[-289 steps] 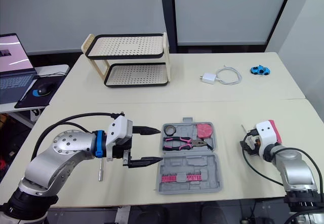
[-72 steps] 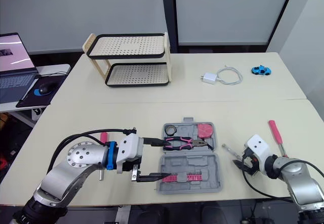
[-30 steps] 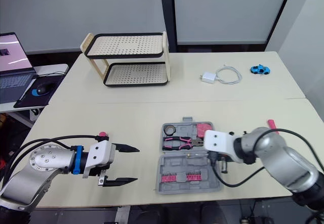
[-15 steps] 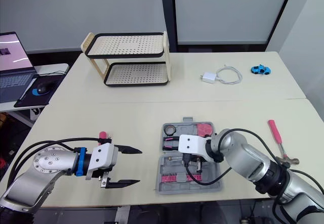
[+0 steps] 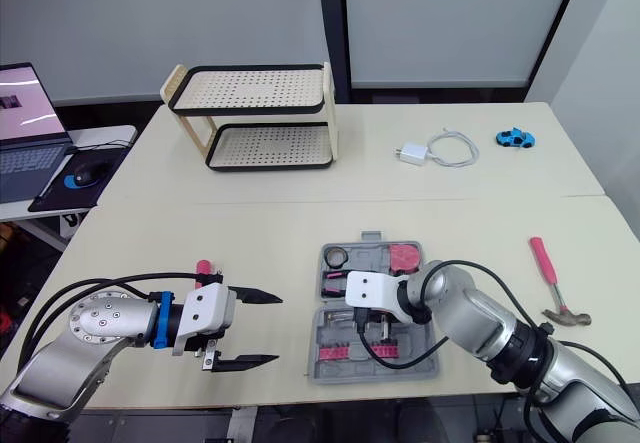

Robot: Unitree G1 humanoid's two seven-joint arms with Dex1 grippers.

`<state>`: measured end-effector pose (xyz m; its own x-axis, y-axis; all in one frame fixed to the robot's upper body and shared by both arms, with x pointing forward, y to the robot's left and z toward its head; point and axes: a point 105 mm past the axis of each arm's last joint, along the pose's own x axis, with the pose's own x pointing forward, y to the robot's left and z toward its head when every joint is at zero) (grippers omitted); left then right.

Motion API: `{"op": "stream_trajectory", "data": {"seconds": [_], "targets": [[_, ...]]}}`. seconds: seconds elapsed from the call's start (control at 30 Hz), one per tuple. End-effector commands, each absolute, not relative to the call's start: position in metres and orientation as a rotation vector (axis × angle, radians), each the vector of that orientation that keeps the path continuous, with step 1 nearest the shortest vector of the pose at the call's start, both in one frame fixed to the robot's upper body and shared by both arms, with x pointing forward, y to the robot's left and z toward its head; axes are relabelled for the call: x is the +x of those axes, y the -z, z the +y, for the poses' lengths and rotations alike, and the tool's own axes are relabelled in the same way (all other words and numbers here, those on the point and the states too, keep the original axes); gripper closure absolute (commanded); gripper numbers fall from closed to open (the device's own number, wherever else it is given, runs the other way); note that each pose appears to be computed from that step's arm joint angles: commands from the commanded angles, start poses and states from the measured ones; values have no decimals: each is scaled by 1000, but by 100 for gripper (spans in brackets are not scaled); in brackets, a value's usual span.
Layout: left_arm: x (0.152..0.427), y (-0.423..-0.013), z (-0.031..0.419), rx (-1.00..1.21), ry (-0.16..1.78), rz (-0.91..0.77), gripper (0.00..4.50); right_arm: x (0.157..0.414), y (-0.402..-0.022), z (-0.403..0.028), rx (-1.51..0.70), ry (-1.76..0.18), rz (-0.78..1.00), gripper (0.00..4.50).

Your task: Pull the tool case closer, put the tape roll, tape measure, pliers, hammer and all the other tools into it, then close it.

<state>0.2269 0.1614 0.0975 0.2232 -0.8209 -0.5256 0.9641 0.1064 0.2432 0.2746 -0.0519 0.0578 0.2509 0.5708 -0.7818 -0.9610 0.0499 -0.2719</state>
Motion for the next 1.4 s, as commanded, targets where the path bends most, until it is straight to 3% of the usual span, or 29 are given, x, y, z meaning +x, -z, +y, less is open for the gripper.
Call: {"op": "stream_trajectory", "data": {"seconds": [0.03,0.23,0.6,0.8,0.93,1.2,1.4], "targets": [[225,-105,154,625,1363,243,0,275,-59,-48,-910,-1263,514,433],[224,-105,153,625,1364,241,0,274,-57,-48,-913,-1274,514,433],[222,-105,150,609,1368,236,0,268,-86,-42,-847,-1309,437,56],[222,-105,150,598,1361,237,0,264,-98,-39,-821,-1335,392,56],[224,-107,149,566,1349,225,0,268,-95,-39,-818,-1316,360,149],[226,-108,150,558,1340,232,0,277,-80,-41,-818,-1283,372,437],[226,-109,150,557,1337,236,0,279,-69,-42,-829,-1277,397,444]]}}
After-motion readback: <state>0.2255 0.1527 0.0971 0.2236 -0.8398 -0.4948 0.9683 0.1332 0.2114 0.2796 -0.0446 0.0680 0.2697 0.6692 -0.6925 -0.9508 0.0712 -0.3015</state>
